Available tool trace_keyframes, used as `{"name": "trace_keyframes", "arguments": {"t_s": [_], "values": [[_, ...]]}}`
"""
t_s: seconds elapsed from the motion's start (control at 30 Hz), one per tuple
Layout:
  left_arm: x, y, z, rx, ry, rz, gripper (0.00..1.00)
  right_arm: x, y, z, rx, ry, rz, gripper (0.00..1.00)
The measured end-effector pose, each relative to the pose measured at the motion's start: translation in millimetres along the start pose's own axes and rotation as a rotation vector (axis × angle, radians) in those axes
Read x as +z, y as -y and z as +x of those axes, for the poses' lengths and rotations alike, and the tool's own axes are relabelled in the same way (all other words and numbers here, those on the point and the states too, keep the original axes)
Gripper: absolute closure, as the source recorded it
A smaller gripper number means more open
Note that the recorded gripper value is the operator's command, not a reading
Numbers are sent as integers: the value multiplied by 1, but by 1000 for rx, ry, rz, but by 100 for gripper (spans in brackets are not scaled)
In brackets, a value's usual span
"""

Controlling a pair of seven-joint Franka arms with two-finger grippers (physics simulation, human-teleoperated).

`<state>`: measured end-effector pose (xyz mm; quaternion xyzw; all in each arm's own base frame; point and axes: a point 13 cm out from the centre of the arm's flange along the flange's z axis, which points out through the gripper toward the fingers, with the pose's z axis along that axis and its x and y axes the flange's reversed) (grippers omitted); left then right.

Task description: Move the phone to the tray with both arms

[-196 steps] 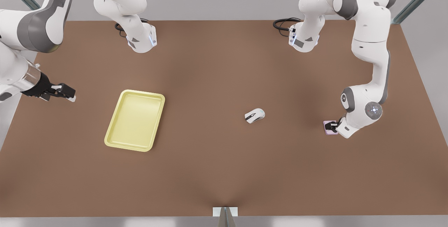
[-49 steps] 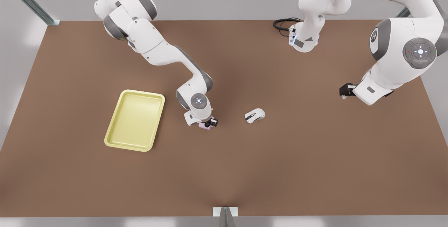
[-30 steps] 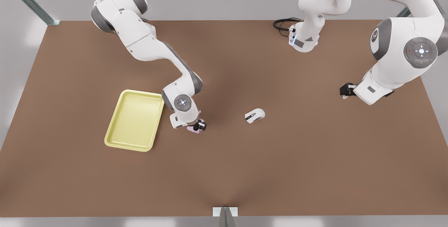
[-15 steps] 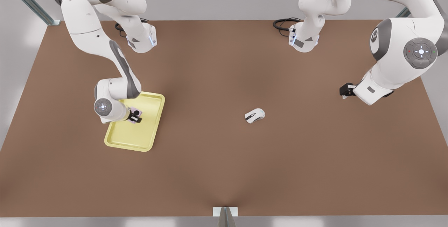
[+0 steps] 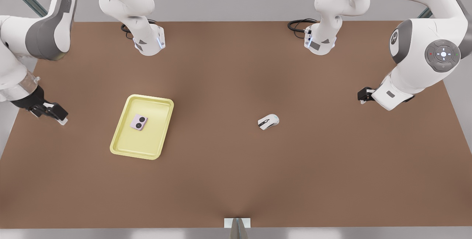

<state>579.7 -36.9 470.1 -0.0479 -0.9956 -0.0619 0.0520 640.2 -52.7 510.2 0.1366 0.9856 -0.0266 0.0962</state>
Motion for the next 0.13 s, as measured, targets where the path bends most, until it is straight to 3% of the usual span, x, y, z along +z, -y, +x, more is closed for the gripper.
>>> {"name": "trace_keyframes", "arguments": {"t_s": [0.13], "values": [[2,0,-2,-1,-1,-3,0,7,-14,26,-82,-107,7,0]]}}
